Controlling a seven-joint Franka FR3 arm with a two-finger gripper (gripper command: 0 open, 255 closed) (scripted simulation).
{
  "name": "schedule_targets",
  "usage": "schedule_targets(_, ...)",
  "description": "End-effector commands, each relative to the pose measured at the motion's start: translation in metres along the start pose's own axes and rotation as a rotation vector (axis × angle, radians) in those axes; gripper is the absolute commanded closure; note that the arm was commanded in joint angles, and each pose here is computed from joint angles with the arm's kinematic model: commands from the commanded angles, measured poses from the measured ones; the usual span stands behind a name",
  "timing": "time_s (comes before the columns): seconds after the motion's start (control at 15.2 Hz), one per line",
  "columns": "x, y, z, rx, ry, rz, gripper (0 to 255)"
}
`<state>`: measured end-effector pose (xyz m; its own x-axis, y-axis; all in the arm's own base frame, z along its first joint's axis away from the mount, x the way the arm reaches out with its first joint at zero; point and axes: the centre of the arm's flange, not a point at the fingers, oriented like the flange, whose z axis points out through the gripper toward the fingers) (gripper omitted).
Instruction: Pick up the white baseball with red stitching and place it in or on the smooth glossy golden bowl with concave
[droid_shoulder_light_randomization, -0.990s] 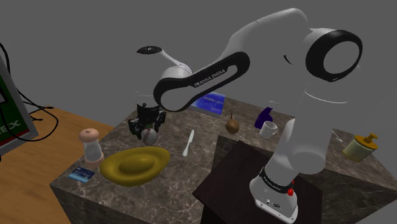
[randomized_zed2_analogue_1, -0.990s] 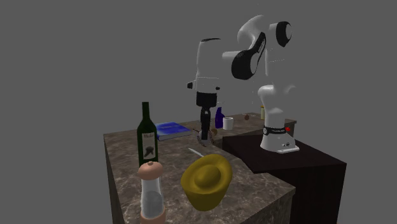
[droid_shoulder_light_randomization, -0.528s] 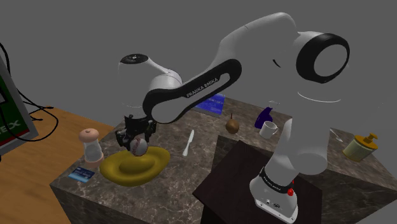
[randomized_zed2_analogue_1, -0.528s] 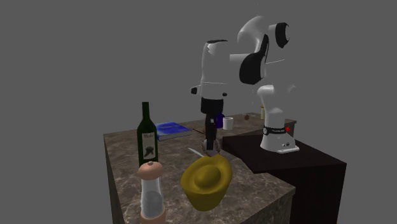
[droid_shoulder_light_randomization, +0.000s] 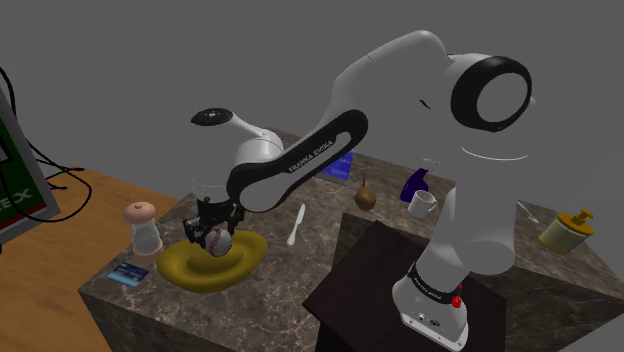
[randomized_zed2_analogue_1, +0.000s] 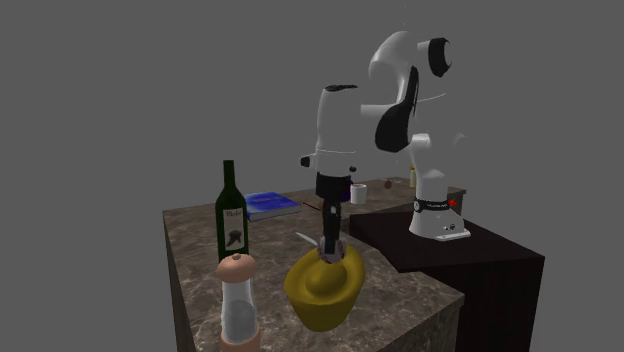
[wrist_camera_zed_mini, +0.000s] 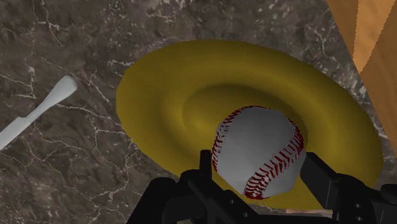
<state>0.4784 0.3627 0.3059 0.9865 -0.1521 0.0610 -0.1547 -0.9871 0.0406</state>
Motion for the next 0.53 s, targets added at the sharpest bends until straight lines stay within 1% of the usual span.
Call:
schedule_targets(0.0, -0.0012, -0.0010, 0.0105, 0.001, 0.000, 0.000, 255)
schedule_targets(0.07, -0.0017, -0.0013, 0.0187, 0.001, 0.000, 0.000, 255)
schedule_targets(0.46, -0.0017, -0.0013, 0.0187, 0.001, 0.000, 0.000, 255)
